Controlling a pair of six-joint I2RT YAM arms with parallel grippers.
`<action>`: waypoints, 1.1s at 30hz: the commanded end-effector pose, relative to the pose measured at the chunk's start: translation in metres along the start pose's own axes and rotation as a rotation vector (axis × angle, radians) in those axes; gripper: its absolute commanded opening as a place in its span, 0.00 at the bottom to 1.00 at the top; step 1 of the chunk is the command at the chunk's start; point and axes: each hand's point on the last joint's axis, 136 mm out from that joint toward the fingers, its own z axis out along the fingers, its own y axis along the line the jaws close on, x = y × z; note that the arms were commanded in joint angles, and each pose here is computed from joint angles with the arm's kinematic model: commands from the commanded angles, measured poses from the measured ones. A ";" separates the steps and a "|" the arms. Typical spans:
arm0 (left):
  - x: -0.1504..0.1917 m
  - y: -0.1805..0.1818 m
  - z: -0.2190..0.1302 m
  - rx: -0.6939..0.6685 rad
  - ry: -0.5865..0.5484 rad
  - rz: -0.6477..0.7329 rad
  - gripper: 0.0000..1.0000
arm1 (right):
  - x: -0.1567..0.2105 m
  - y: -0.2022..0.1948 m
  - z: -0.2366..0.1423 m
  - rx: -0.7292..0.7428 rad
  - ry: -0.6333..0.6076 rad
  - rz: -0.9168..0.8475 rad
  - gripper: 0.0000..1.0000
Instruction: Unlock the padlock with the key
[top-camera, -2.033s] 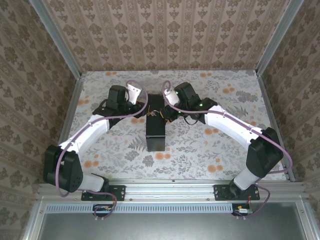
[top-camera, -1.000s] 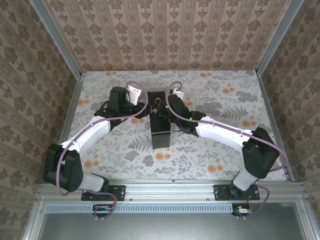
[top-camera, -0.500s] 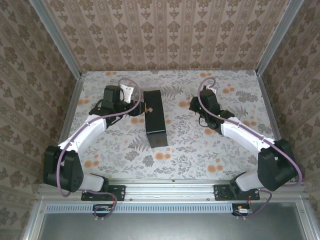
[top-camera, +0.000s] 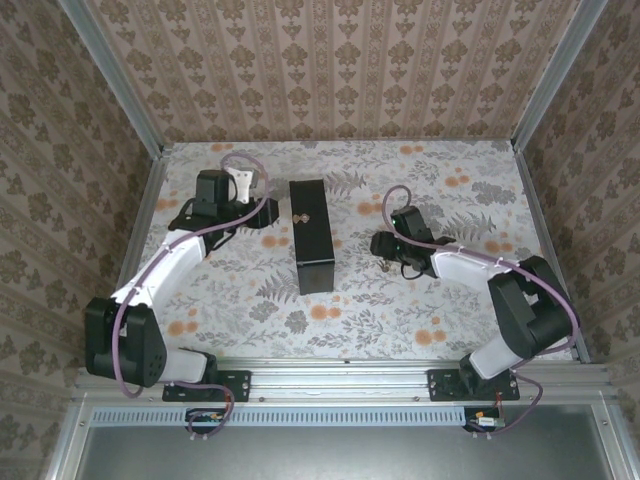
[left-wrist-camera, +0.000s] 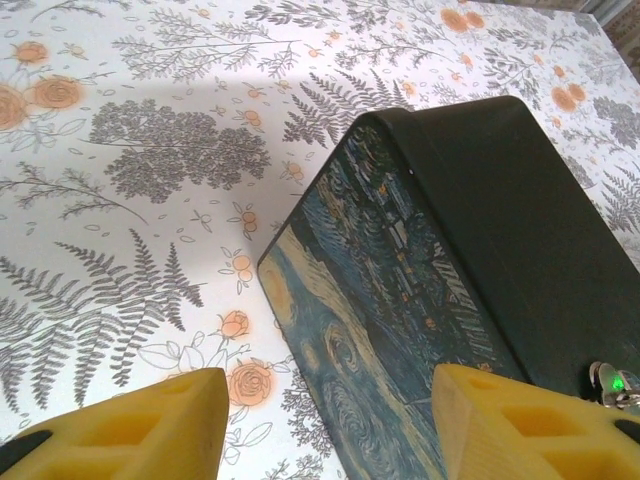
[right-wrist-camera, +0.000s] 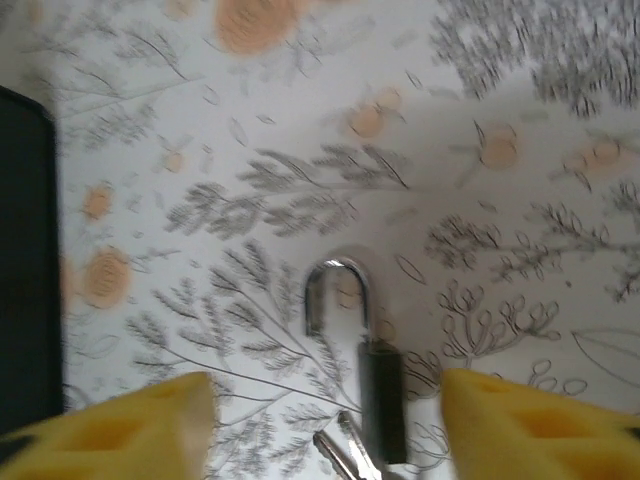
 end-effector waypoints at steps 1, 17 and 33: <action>-0.012 0.016 -0.017 -0.070 -0.026 -0.055 0.57 | -0.040 0.045 -0.050 -0.104 -0.091 -0.119 0.83; 0.000 0.038 -0.026 -0.167 -0.026 -0.106 0.57 | -0.023 0.189 -0.099 -0.142 -0.150 -0.294 1.00; -0.003 0.028 -0.027 -0.123 -0.035 -0.078 0.56 | 0.006 0.201 -0.060 -0.049 -0.067 -0.387 1.00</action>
